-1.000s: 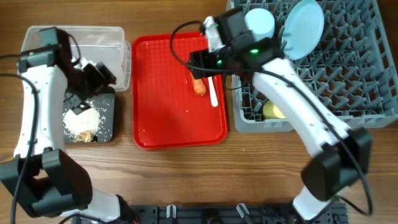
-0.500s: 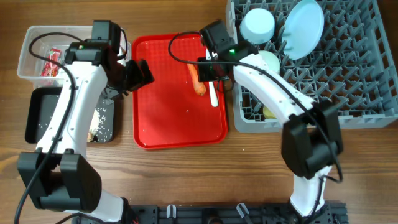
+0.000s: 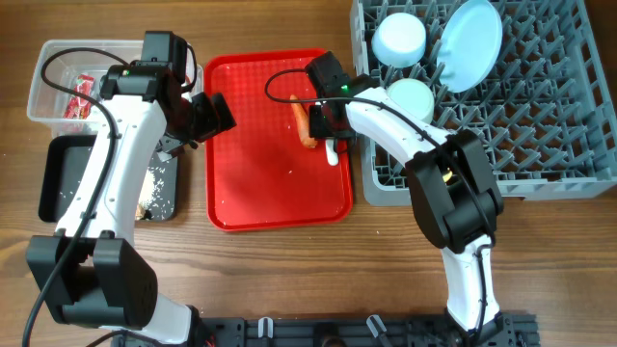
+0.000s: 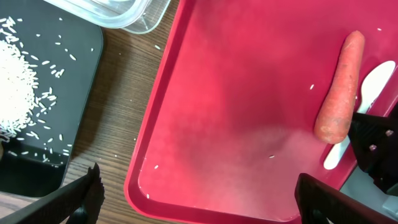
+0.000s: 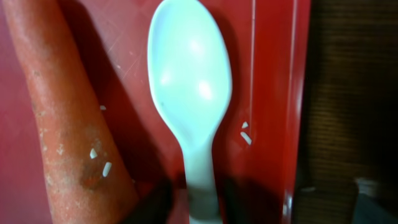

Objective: Sort waste into correct bins and load items into the dishwasher rack
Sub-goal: 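Grasp the white spoon on the red tray with the right gripper, then lay the white spoon in the dish rack with the right gripper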

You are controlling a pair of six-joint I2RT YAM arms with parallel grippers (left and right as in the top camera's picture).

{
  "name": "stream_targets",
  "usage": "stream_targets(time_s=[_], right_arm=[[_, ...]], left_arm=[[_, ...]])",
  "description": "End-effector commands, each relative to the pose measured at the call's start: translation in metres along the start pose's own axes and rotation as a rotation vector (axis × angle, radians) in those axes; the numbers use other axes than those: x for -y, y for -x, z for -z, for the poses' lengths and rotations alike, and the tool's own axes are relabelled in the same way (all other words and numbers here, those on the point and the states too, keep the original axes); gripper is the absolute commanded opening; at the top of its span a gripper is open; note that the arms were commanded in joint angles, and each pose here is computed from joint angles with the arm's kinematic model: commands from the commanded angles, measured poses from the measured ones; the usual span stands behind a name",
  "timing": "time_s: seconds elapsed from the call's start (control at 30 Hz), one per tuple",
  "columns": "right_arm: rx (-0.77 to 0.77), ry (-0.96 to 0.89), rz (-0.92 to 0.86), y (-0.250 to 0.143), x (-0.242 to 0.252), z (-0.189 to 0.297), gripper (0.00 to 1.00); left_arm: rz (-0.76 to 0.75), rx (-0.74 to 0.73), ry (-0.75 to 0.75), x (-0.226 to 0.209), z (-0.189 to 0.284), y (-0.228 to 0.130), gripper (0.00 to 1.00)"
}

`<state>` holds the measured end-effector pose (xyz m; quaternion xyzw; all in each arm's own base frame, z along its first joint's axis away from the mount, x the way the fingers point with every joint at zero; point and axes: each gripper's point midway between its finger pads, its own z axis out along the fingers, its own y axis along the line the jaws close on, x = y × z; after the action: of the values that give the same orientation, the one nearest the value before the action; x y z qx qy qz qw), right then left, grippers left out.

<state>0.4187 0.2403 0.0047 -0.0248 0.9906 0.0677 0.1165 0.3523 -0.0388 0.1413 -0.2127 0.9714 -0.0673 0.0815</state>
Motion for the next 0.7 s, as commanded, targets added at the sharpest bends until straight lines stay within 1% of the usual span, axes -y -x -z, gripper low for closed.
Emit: stream_targets(time_s=[0.0,0.1,0.2,0.23,0.33,0.4,0.5,0.53,0.6,0.67], right_arm=[[-0.049,-0.026,-0.008,-0.012,0.009,-0.017,0.05],[-0.077,0.007,-0.009,-0.017,0.003,-0.016,0.04],[-0.083,0.045,-0.004,-0.014,-0.003,-0.004,0.04],[-0.062,0.072,0.035,-0.008,-0.009,0.012,0.04],[0.018,0.108,0.045,0.009,-0.016,0.056,0.04],[0.095,0.147,0.063,0.021,-0.017,0.103,0.04],[0.223,0.187,0.041,0.033,-0.006,0.177,0.04],[0.273,0.196,0.023,0.036,0.003,0.204,0.04],[0.35,0.173,-0.04,0.042,0.033,0.241,0.04],[0.408,0.095,-0.156,0.047,0.081,0.266,0.04]], left_arm=[[0.011,0.011,0.011,-0.002,0.002,0.002,1.0],[0.011,0.011,0.01,-0.002,0.002,0.002,1.0],[0.011,0.011,0.01,-0.002,0.002,0.002,1.0],[0.011,0.011,0.01,-0.002,0.002,0.002,1.0],[0.011,0.011,0.01,-0.002,0.002,0.002,1.0],[0.011,0.011,0.01,-0.002,0.002,0.002,1.0],[0.011,0.012,0.009,-0.002,0.002,0.002,1.0],[0.01,0.013,0.009,-0.002,0.002,0.003,1.0],[0.011,0.015,0.008,-0.002,0.002,0.003,1.0],[0.011,0.015,0.008,-0.002,0.002,0.003,1.0]])
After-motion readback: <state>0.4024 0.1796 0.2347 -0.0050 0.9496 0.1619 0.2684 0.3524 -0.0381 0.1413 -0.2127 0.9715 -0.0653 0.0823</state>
